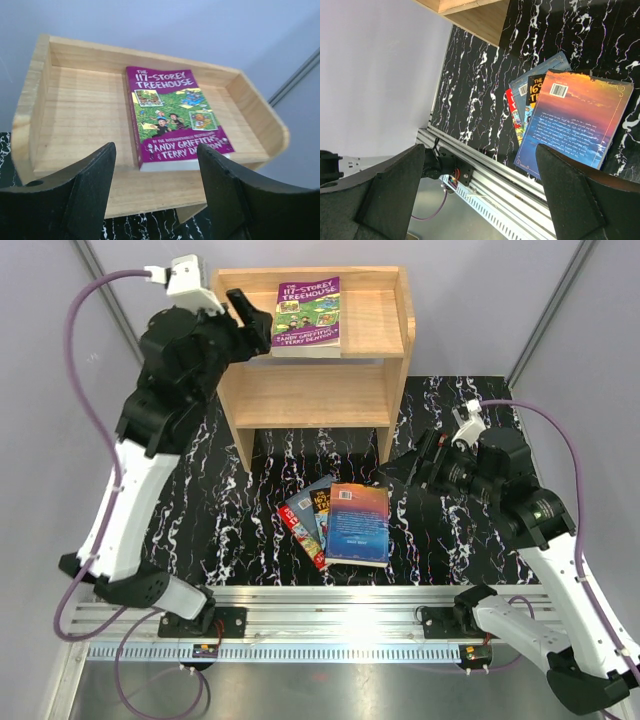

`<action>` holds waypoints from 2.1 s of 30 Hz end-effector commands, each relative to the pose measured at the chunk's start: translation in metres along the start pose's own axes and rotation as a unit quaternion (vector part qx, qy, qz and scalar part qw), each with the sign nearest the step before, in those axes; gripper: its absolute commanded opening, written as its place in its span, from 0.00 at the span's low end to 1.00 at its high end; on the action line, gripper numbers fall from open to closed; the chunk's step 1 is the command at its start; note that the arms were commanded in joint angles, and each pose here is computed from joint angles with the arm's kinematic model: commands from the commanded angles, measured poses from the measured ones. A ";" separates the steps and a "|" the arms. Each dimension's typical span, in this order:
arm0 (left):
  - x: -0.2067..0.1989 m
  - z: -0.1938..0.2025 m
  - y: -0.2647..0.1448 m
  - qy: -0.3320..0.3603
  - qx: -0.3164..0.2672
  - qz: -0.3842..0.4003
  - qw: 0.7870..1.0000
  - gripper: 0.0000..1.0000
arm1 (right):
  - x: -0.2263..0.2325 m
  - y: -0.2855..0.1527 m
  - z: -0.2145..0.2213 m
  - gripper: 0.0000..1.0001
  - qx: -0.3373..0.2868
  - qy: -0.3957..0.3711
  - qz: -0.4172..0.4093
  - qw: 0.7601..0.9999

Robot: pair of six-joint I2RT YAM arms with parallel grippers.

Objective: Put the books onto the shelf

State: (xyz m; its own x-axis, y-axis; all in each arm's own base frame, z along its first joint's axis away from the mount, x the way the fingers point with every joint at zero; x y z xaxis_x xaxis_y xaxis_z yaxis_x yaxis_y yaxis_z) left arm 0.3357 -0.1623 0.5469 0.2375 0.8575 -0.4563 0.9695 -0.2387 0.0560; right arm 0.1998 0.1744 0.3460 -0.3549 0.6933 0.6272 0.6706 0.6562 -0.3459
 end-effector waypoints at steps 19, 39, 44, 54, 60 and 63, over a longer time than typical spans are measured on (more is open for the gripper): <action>-0.012 0.109 0.117 -0.060 0.132 0.054 0.988 0.58 | -0.009 -0.014 0.013 1.00 -0.007 -0.010 0.012 1.000; -0.088 0.182 0.164 -0.150 0.173 0.150 0.962 0.58 | -0.024 -0.025 0.036 1.00 0.008 -0.006 0.032 0.999; -0.075 0.157 0.152 -0.115 0.144 0.121 0.975 0.68 | -0.026 -0.023 0.038 1.00 0.007 -0.003 0.031 0.999; -0.019 0.067 0.050 -0.018 0.076 0.028 0.997 0.99 | -0.057 0.005 0.066 1.00 0.035 0.033 0.058 0.997; 0.033 0.149 -0.019 -0.023 0.152 -0.002 0.988 0.99 | -0.101 0.051 0.119 1.00 0.097 0.108 0.085 0.986; 0.060 0.207 -0.047 -0.037 0.203 -0.015 0.978 0.99 | -0.118 0.067 0.141 1.00 0.120 0.137 0.092 0.979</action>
State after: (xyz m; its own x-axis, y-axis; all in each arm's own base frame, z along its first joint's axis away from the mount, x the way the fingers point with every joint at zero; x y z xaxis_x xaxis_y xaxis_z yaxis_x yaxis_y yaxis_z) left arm 0.3003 -0.1918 0.3961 0.2498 0.8231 -0.5100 0.8980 -0.3939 -0.1960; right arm 0.1816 0.1665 0.1527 -0.0406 0.7767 0.6285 0.5012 0.5600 -0.6597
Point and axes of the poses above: each gripper's point midway between its finger pads, its own y axis out along the fingers, its own x axis along the line the jaws close on, z = x × y, the point moved 2 cm from there along -y, back along the fingers, and after that the axes turned 7 degrees about -y, right-handed, at the moved point
